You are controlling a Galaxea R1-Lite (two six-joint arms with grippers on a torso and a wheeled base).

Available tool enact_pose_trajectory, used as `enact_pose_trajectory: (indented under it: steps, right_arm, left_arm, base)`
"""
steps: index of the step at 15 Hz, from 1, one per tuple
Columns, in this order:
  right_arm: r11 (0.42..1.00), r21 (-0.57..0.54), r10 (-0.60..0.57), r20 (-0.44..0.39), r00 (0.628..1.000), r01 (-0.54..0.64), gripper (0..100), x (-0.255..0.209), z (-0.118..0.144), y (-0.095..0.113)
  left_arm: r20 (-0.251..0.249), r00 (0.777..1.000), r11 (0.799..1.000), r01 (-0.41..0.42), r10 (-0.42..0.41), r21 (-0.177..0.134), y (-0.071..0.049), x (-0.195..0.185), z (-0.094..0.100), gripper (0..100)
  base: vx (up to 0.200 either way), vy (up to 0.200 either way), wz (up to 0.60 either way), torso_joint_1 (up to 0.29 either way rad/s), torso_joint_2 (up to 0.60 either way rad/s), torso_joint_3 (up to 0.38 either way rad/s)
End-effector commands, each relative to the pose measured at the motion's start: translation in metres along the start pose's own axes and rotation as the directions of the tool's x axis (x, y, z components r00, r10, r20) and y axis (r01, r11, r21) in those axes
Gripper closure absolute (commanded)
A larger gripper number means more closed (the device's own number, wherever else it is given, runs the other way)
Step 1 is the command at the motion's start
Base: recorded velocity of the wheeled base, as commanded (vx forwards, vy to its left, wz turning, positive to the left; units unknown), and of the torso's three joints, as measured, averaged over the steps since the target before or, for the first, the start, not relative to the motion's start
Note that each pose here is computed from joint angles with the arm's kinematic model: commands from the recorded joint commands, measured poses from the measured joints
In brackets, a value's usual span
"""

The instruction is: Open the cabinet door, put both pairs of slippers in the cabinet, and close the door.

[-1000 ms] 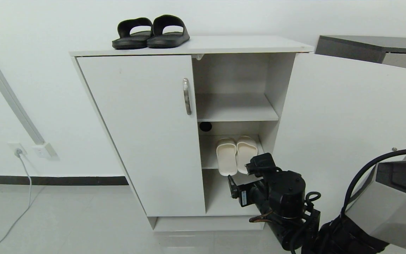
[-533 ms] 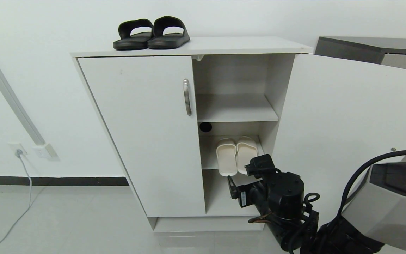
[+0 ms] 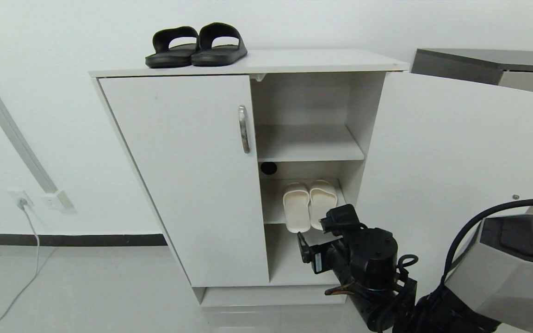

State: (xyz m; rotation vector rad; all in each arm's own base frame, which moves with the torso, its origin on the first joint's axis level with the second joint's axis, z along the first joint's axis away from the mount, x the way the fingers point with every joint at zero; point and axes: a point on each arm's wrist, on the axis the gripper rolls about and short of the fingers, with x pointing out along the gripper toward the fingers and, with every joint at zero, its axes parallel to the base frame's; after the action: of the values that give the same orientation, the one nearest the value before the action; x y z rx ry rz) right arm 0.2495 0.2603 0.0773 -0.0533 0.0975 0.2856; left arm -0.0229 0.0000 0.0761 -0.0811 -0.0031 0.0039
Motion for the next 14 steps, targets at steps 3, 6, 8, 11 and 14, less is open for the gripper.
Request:
enact_pose_trajectory:
  steps: [3, 6, 8, 11, 14]
  right_arm:
    - [1.0, -0.002, 0.0, -0.005, 1.0, 0.0, 0, 0.0006, -0.0012, -0.0004]
    - [1.0, -0.001, 0.0, -0.003, 1.0, 0.0, 0, 0.0006, -0.001, -0.0004]
    - [1.0, 0.002, 0.0, 0.002, 1.0, 0.0, 0, 0.0006, -0.0004, -0.0004]
    - [1.0, 0.01, 0.005, 0.012, 1.0, -0.005, 0, 0.0008, 0.0008, -0.0007]
    - [1.0, 0.013, 0.003, 0.016, 1.0, -0.003, 0, 0.0009, 0.0011, -0.0013]
  left_arm:
    - [-0.001, 1.0, 1.0, -0.001, 0.001, 0.0, 0.0, 0.0001, 0.0, 100]
    - [-0.001, 1.0, 1.0, -0.001, 0.001, 0.0, 0.0, 0.0001, 0.0, 100]
    - [-0.001, 1.0, 1.0, -0.001, 0.001, 0.0, 0.0, 0.0001, 0.0, 100]
    - [-0.001, 1.0, 1.0, -0.001, 0.001, 0.0, 0.0, 0.0001, 0.0, 100]
    - [-0.001, 1.0, 1.0, -0.001, 0.001, 0.0, 0.0, 0.0001, 0.0, 100]
  base:
    - [0.0, 0.2, 0.0, 0.005, 0.0, 0.004]
    - [0.0, 0.2, 0.0, -0.001, 0.0, 0.002]
    - [0.0, 0.2, 0.0, 0.002, 0.0, 0.002]
    - [0.0, 0.2, 0.0, 0.004, 0.0, 0.004]
    - [0.0, 0.2, 0.0, -0.001, 0.0, -0.002]
